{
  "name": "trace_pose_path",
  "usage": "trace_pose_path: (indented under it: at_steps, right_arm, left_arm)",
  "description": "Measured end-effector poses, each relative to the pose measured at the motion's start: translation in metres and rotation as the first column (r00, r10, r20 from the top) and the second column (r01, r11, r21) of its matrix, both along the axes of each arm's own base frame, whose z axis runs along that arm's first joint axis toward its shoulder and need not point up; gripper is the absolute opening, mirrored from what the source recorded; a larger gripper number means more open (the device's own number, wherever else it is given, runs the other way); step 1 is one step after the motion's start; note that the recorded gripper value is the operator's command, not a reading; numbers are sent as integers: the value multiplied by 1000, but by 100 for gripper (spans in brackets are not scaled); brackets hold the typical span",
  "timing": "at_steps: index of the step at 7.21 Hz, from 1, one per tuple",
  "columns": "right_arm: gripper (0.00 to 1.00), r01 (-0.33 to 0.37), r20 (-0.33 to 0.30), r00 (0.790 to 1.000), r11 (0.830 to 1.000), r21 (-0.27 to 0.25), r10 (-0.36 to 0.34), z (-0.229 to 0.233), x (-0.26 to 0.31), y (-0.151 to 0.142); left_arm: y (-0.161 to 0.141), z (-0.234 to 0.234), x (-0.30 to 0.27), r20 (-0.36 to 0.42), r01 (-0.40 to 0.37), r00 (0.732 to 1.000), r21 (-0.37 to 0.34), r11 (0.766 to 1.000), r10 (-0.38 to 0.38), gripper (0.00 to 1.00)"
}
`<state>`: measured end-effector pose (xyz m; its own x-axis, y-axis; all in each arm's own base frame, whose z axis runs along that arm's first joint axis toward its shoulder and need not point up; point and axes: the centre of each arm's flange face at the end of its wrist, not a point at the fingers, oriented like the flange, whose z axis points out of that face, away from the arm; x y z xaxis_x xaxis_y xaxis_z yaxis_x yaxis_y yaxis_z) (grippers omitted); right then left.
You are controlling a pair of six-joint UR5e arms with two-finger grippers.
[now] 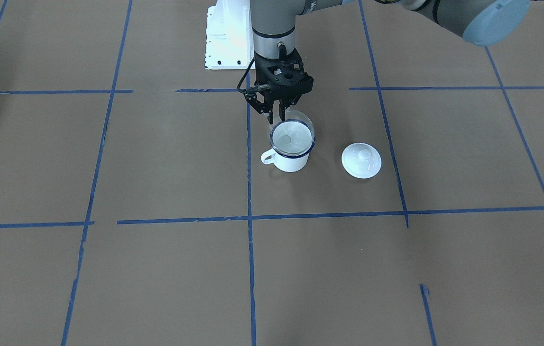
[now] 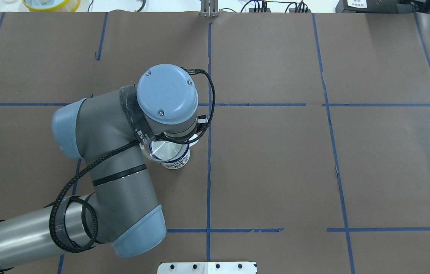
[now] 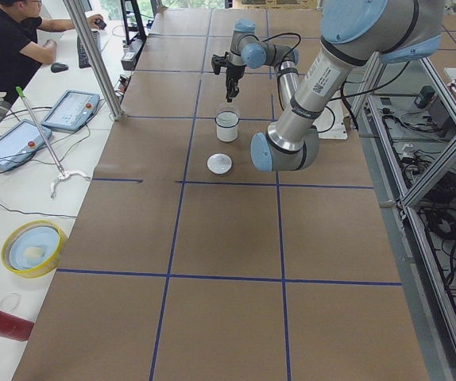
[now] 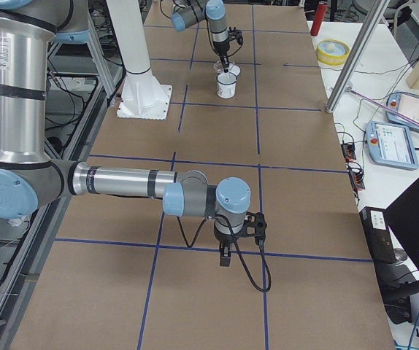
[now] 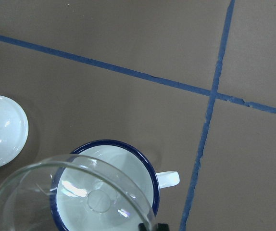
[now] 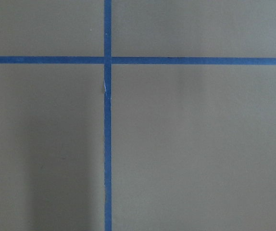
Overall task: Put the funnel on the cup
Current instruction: 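Open the left gripper to release the funnel and raise it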
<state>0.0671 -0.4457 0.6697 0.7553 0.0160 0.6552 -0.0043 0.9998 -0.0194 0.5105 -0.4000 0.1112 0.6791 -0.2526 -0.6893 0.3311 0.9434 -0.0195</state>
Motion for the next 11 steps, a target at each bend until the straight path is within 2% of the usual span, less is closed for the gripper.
trace_pose_path:
  at_steps: [3, 6, 8, 11]
  right_arm:
    - [100, 0, 0, 1000, 1000, 0, 0, 0, 0, 0]
    - [100, 0, 0, 1000, 1000, -1, 0, 0, 0, 0]
    - [100, 0, 0, 1000, 1000, -1, 0, 0, 0, 0]
    - [100, 0, 0, 1000, 1000, 0, 0, 0, 0, 0]
  left_arm:
    - [4, 5, -10, -11, 7, 1000, 27, 1000, -7, 100]
    - [11, 2, -52, -110, 11, 994, 90, 996, -1, 100]
    - [-33, 39, -108, -122, -47, 990, 169, 984, 68, 100]
    - [-121, 137, -254, -2, -227, 972, 273, 935, 236, 100]
